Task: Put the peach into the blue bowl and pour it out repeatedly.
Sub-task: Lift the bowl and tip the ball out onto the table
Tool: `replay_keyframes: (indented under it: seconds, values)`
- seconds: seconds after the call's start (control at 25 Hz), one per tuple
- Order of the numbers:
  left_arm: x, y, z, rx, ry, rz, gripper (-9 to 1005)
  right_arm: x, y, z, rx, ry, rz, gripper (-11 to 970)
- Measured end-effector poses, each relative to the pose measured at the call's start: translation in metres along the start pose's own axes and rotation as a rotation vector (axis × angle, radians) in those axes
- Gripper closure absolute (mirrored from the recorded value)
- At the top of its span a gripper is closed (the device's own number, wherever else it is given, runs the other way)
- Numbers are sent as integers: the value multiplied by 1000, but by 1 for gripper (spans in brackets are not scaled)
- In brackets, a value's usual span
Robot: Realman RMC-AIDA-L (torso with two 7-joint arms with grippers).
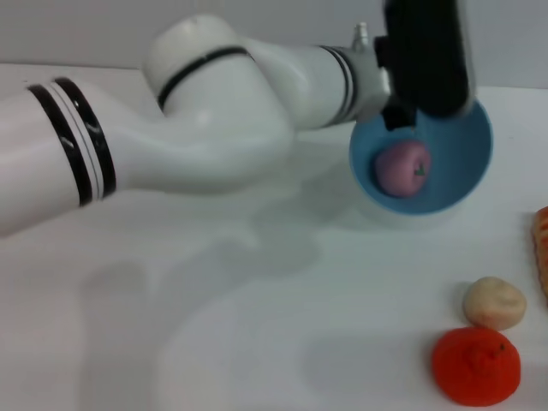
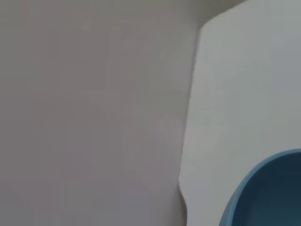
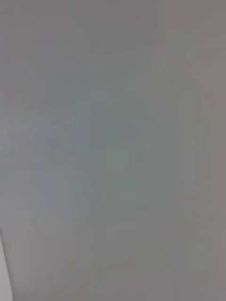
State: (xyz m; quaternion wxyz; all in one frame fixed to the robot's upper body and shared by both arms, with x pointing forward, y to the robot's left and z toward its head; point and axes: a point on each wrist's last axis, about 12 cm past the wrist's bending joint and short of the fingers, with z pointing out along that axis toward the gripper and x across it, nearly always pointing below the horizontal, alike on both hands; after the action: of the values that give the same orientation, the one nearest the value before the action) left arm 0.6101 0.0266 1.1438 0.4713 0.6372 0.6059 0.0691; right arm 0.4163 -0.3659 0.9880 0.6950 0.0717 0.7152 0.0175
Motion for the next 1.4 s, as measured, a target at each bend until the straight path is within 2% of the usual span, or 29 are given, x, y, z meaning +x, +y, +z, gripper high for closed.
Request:
replay_keyframes:
  seconds: [0.2,0.4,0.64,0.8,1.04,1.32,1.4]
  values:
    - [-8,-18,-4,13,-50,203,997,0,-1,-2,28,-14,19,279]
    - [-11,-31,-11,-2,-118,324,998,-1,0,-2,34,-23,28,279]
    - [-12,-39,-19,-86,-227,451,997,-1,0,0,52,-33,35,278]
    - [-8,-51,-23,-169,-313,550,997,-2,-1,1,63,-42,41,278]
    - [-1,-62,-30,-231,-372,547,997,-3,2,4,62,-46,50,278]
    - [9,-76,-34,-247,-405,495,998,-3,0,5,86,-54,64,278]
    - [12,-78,-35,-262,-417,452,998,-3,-1,5,104,-59,76,278]
